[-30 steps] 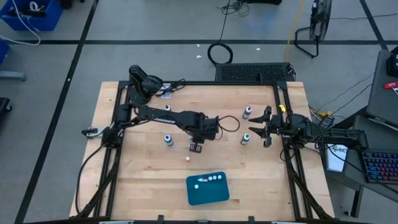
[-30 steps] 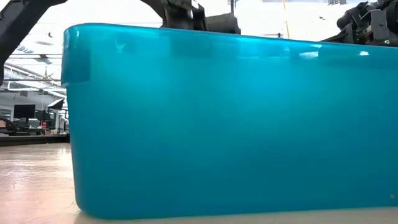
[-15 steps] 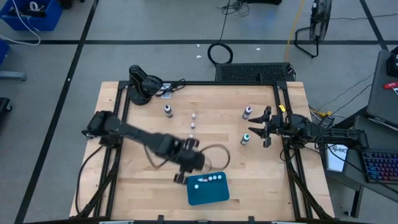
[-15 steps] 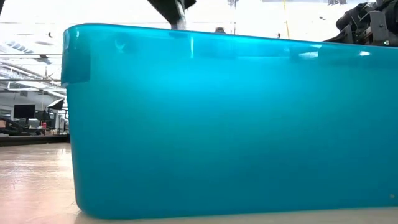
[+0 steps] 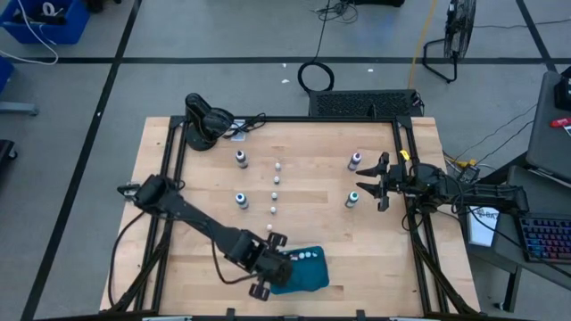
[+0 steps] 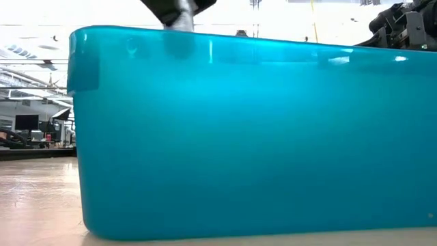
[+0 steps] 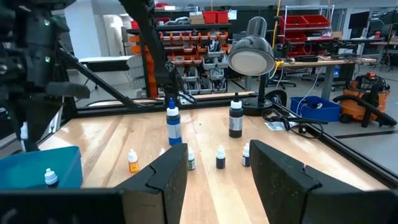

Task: Pick & Place food coloring
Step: Put the small blue coloring bottle into the blue bin

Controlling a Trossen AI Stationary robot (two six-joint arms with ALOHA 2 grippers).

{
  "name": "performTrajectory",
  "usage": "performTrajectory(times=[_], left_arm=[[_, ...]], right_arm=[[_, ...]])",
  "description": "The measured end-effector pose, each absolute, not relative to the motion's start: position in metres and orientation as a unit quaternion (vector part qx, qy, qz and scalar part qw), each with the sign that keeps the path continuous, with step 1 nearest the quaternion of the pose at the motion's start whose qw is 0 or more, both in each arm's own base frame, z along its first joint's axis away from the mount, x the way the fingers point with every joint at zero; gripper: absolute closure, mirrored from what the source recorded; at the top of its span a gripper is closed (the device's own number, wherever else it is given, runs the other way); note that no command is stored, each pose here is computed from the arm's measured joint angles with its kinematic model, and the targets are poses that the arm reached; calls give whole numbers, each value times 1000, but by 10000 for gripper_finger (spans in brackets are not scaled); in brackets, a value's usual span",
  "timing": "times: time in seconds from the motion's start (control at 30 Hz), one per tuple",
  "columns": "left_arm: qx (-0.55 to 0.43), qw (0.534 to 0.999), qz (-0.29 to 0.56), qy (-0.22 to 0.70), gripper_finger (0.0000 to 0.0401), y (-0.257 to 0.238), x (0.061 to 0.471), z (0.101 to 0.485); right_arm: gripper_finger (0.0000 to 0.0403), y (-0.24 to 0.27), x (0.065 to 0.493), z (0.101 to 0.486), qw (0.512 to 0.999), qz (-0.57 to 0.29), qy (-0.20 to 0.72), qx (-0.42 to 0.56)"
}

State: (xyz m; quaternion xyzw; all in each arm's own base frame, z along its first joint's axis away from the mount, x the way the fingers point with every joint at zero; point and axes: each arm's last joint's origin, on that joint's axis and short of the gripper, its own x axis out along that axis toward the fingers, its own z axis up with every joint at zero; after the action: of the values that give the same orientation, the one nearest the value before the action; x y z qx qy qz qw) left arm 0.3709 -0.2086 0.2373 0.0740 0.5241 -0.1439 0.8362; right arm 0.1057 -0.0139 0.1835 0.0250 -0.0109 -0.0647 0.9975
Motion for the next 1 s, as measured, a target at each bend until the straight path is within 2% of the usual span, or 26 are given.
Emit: performTrajectory(times=[0.23, 0.53, 1.0], left_arm=[[83, 819, -141, 549, 332, -212, 366, 229], [85, 804, -82, 582, 332, -192, 368, 223], [59, 794, -86, 599, 332, -177, 370, 192]], right_arm=[[243, -14, 106, 184, 998, -65, -11, 25], [243, -14, 106, 183, 998, -65, -11, 25], [243, -14, 106, 183, 998, -65, -10, 25]])
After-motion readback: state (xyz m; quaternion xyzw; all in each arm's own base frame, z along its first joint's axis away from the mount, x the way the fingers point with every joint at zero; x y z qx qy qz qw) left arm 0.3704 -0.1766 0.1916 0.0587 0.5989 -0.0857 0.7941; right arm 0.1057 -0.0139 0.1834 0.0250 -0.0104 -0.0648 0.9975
